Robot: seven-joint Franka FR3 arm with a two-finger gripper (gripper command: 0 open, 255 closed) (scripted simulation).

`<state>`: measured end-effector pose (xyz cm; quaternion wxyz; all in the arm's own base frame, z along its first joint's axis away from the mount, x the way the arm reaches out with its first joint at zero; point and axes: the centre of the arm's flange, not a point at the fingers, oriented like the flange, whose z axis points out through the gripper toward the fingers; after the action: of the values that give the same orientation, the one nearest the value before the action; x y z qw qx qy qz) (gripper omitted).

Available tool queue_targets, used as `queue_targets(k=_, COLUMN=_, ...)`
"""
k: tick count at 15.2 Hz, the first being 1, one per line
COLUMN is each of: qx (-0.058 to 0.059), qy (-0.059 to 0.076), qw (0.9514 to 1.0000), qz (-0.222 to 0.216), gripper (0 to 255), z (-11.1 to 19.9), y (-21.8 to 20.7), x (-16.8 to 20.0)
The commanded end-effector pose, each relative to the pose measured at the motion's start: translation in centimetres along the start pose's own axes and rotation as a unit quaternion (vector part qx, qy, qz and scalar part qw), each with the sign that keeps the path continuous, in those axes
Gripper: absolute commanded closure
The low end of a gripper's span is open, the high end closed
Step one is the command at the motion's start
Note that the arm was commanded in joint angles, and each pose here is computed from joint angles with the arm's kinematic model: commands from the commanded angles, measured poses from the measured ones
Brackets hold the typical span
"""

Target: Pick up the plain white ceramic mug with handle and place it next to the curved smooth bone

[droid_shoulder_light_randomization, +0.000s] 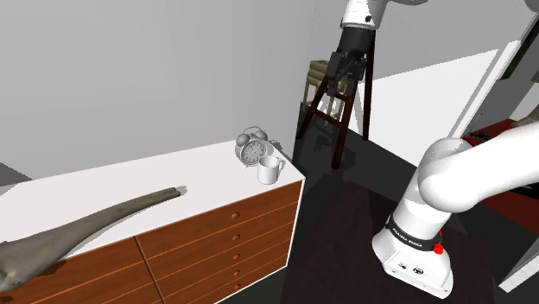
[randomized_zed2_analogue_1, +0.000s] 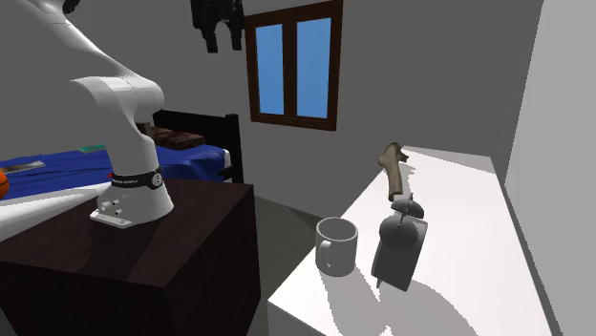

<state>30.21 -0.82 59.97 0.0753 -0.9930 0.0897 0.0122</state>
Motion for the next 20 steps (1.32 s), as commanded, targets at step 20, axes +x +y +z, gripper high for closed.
queue_targets(k=20, qx=-0.040, qy=0.015, qw=0.9989, qz=-0.019, gripper=0, z=19.9, y=0.0, x=14.8)
